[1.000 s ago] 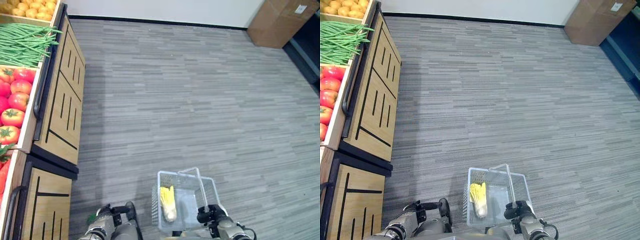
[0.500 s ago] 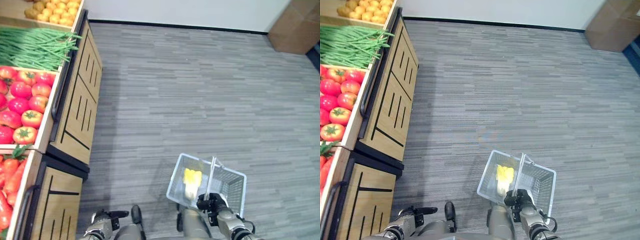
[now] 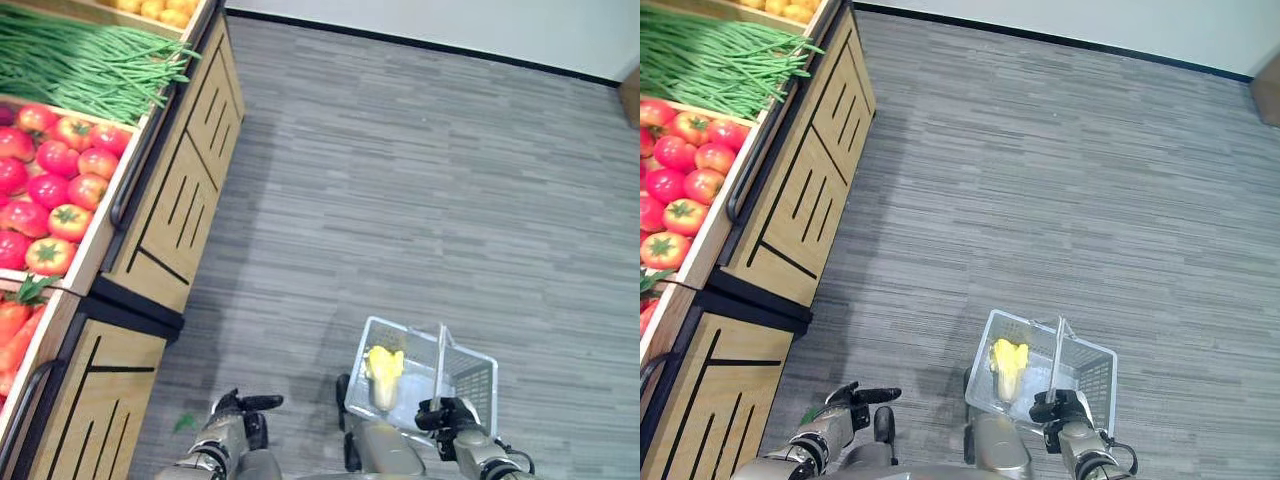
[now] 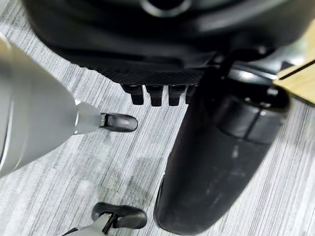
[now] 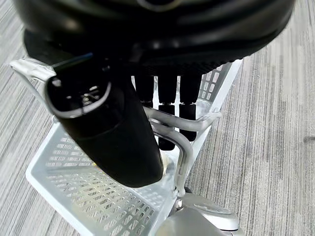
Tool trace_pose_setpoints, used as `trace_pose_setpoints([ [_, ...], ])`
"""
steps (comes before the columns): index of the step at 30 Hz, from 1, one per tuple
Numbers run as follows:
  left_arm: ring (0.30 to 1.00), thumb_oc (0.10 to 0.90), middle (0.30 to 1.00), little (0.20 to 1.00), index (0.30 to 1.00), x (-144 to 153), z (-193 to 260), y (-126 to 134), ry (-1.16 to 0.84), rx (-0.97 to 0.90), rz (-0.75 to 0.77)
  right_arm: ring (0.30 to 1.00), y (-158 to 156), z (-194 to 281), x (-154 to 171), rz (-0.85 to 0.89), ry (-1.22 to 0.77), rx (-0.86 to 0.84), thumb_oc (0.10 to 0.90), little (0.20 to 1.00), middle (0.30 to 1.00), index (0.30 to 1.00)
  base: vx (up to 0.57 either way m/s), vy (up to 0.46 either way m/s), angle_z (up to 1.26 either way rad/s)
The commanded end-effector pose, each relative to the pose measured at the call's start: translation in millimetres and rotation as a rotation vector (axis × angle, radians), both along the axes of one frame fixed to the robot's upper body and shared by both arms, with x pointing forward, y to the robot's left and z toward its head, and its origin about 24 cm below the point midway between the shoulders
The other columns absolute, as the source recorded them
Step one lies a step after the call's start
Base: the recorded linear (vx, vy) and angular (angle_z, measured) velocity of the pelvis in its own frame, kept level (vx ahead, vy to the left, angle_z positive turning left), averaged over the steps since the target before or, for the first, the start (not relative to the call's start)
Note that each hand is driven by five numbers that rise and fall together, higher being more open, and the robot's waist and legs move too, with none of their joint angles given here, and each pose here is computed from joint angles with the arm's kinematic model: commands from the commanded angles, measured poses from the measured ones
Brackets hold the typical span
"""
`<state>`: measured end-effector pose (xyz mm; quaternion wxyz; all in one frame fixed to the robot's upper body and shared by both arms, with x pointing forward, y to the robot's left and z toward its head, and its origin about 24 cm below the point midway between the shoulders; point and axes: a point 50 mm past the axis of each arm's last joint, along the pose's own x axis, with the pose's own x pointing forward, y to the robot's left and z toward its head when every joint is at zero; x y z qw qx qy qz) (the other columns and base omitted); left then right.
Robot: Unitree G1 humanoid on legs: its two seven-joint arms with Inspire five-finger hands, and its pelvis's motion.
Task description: Get the vegetables into the basket
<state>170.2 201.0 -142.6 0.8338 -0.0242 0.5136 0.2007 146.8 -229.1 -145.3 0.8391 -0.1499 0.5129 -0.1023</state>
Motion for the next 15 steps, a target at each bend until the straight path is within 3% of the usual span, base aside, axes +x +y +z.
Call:
trace_pose_setpoints([
  [1,1.0,0.9,1.0,1.0,1.0,-13.6,-5.0,6.8,0.054,0.02,0.027,0.3,-7.3,-9.1,-31.6,0.038,0.119,-0.056,0.4,0.3,0.3,0.3,0.02,-0.038,0.14],
  [15,1.0,0.9,1.0,1.0,1.0,-13.2,-5.1,4.7,0.048,0.013,0.03,0.3,-7.0,-10.6,-36.0,0.086,0.142,-0.071,0.4,0.3,0.3,0.3,0.01,-0.032,0.08],
])
